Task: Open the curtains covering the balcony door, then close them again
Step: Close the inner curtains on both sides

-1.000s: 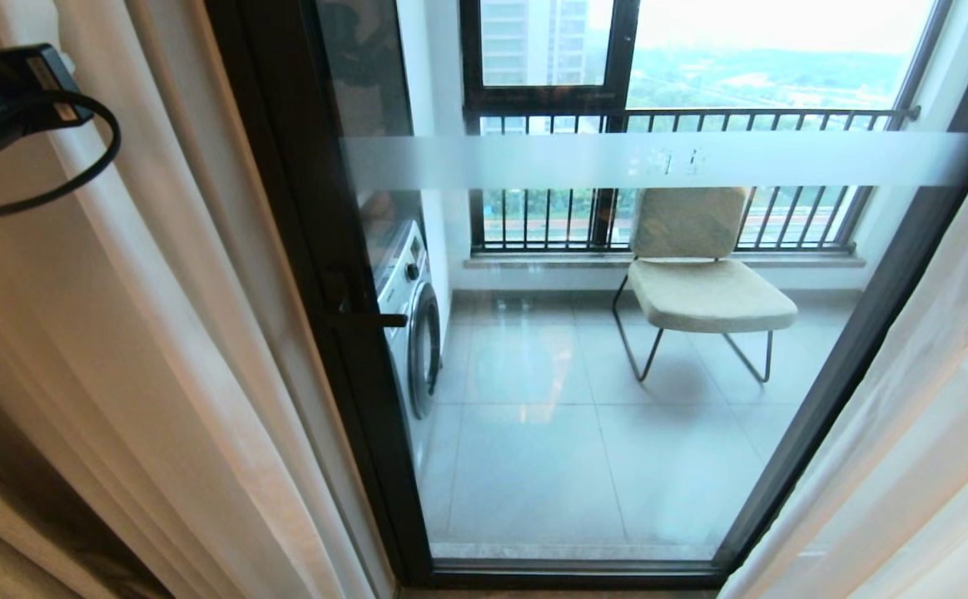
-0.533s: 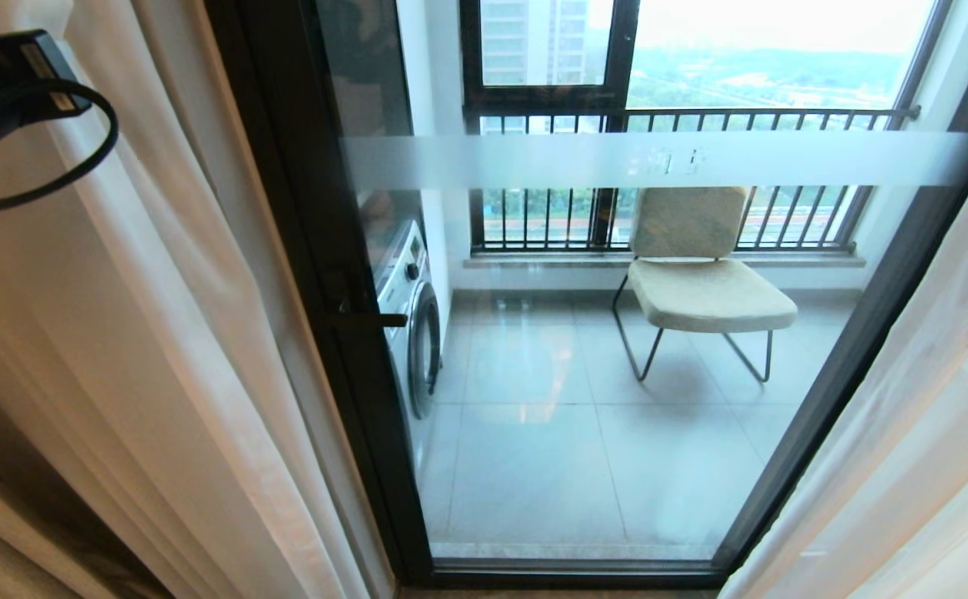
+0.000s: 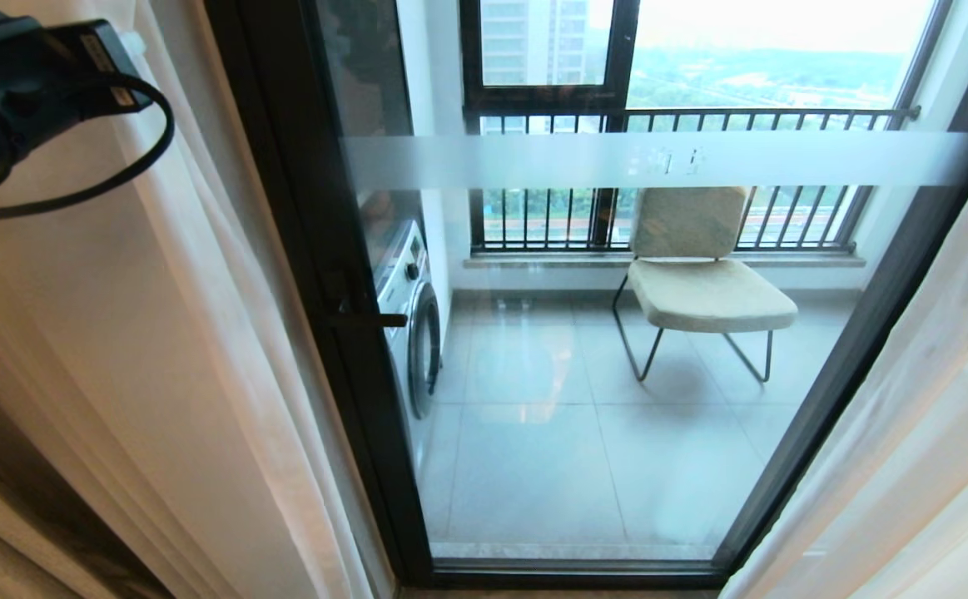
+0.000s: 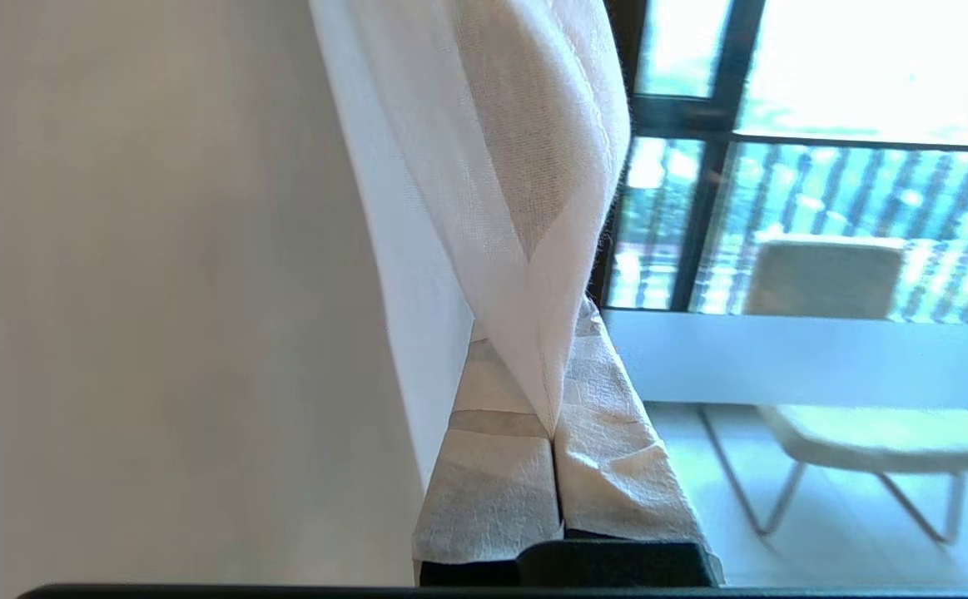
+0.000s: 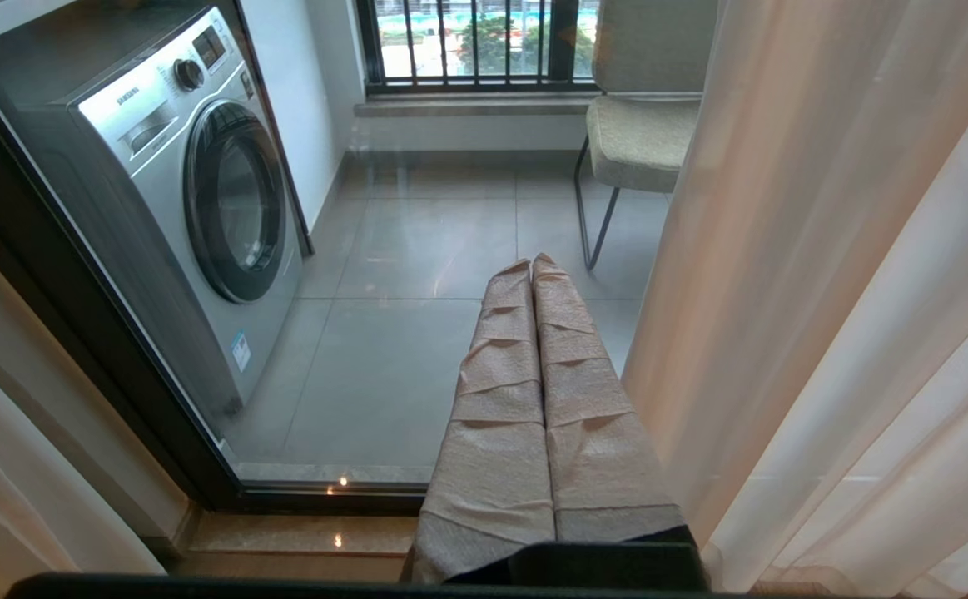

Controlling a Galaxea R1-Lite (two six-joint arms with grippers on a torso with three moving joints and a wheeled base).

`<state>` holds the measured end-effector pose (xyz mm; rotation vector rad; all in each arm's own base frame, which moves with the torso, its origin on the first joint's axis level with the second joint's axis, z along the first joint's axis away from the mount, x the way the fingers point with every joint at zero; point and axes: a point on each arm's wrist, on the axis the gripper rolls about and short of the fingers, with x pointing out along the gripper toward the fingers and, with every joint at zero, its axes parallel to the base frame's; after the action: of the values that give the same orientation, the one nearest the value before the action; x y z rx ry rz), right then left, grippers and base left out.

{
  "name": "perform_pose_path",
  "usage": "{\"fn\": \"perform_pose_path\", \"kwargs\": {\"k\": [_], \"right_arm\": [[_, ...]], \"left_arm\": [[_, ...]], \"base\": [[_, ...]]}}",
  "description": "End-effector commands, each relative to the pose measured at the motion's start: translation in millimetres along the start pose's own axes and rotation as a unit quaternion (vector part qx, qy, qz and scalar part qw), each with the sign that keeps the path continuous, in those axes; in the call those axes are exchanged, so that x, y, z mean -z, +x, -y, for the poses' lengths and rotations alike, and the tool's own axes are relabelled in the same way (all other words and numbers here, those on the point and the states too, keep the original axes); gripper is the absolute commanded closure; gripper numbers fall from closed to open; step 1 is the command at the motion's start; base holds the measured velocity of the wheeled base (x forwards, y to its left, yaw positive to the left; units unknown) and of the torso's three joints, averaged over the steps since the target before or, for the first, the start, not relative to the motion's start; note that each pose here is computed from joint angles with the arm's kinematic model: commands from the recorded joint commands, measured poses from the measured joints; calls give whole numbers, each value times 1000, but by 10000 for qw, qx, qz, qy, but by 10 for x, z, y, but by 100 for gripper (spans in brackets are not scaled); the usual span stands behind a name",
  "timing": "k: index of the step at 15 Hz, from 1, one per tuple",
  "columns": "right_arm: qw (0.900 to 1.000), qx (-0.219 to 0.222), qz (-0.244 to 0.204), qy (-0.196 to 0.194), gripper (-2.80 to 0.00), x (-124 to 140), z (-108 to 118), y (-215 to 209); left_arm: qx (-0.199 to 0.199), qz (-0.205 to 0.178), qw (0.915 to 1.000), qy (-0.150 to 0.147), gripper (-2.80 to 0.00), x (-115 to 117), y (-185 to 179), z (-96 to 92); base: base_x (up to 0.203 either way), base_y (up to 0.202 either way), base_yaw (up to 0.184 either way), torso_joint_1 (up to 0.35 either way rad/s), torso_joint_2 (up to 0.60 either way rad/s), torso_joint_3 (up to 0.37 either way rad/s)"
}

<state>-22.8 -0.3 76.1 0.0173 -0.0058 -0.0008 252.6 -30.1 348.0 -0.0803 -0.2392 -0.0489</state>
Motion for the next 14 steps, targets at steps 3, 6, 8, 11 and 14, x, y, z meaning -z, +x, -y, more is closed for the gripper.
{"fn": "perform_pose_path", "kwargs": {"k": [3,6,8,11,14], "right_arm": [[10000,-4,2,-2,0,0,0,0],[10000,-3,2,-2,0,0,0,0],[10000,-4,2,-2,0,0,0,0],[10000,3,2,-2,0,0,0,0],[10000,-4,-6,-2,0,-1,0,1]], "left_arm": [[559,-125,9983,-129,0,76,19,309],[858,-221,9959,-182,0,133,32,483],[940,-240,9952,-101,0,151,43,537],[984,-266,9947,-104,0,171,51,565],[1017,-255,9944,-112,0,168,70,586]], "base": [[0,0,0,0,0,0],[0,0,0,0,0,0],[0,0,0,0,0,0],[0,0,0,0,0,0],[0,0,0,0,0,0]]}}
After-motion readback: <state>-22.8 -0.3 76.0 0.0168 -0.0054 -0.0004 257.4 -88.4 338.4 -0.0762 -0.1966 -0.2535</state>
